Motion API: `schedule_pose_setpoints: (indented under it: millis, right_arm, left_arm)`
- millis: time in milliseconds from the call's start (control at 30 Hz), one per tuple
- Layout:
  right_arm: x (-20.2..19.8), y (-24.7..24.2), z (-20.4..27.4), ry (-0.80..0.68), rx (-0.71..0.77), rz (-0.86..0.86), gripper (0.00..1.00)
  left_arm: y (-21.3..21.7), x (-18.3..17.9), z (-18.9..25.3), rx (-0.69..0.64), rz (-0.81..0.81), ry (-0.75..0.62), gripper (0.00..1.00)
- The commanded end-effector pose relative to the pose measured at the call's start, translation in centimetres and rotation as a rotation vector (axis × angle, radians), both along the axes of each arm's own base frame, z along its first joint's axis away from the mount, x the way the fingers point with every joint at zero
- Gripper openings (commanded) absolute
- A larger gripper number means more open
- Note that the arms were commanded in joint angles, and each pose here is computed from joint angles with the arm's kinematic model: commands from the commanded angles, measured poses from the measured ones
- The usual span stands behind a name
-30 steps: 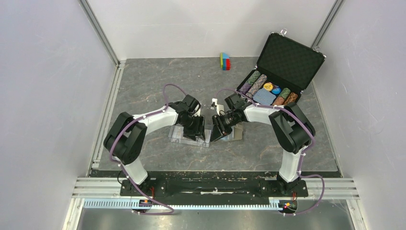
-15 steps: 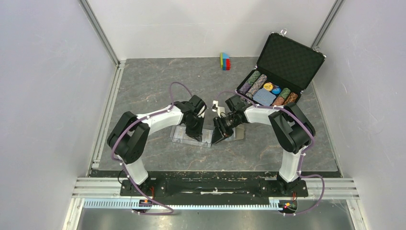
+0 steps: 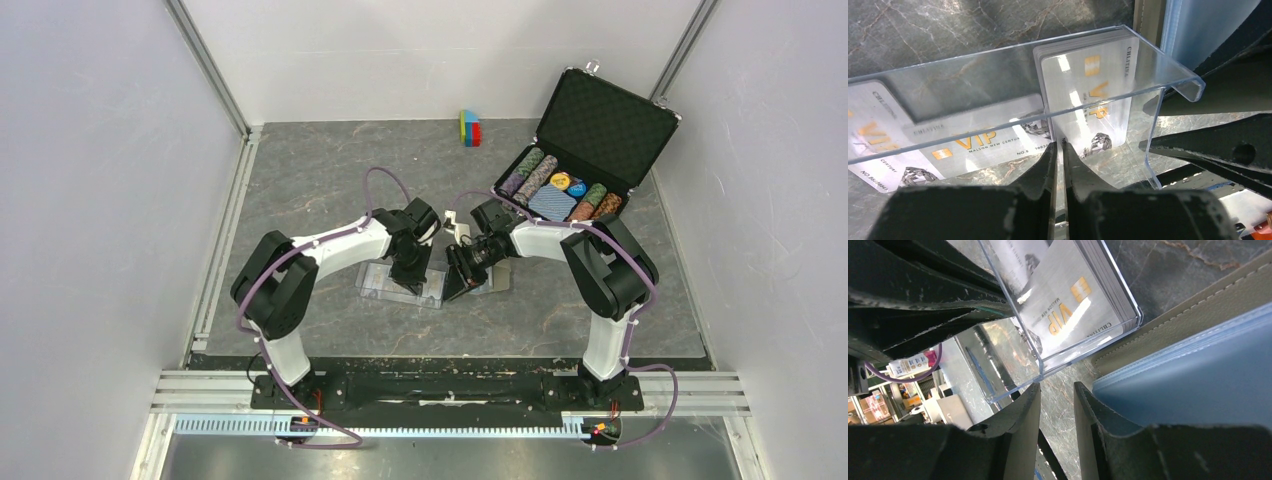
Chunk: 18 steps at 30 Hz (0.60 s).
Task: Put the credit cards into the card holder
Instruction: Pick up the credit card from the storage box.
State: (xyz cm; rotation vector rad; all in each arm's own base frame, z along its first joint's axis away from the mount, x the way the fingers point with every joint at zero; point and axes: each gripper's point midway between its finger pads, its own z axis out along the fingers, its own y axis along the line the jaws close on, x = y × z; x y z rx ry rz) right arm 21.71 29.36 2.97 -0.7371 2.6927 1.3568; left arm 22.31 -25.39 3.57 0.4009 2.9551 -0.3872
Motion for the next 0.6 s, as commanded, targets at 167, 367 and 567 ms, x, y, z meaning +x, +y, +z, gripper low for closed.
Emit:
schedule_pose_setpoints:
  millis: [167, 367, 567]
  right_arm:
    - [0.3, 0.6, 0.8, -0.036, 0.037, 0.012, 0.33]
    - [0.3, 0.6, 0.8, -0.038, 0.036, 0.014, 0.32]
    - [0.2, 0.5, 0.7, -0.038, 0.034, 0.013, 0.32]
  left_arm:
    - [-3.0, 1.2, 3.3, -0.094, -0.075, -0.092, 0.1]
    - [-3.6, 1.6, 4.6, -0.127, -0.064, -0.117, 0.08]
    - [-4.8, 1.9, 6.2, -0.206, -0.047, -0.139, 0.05]
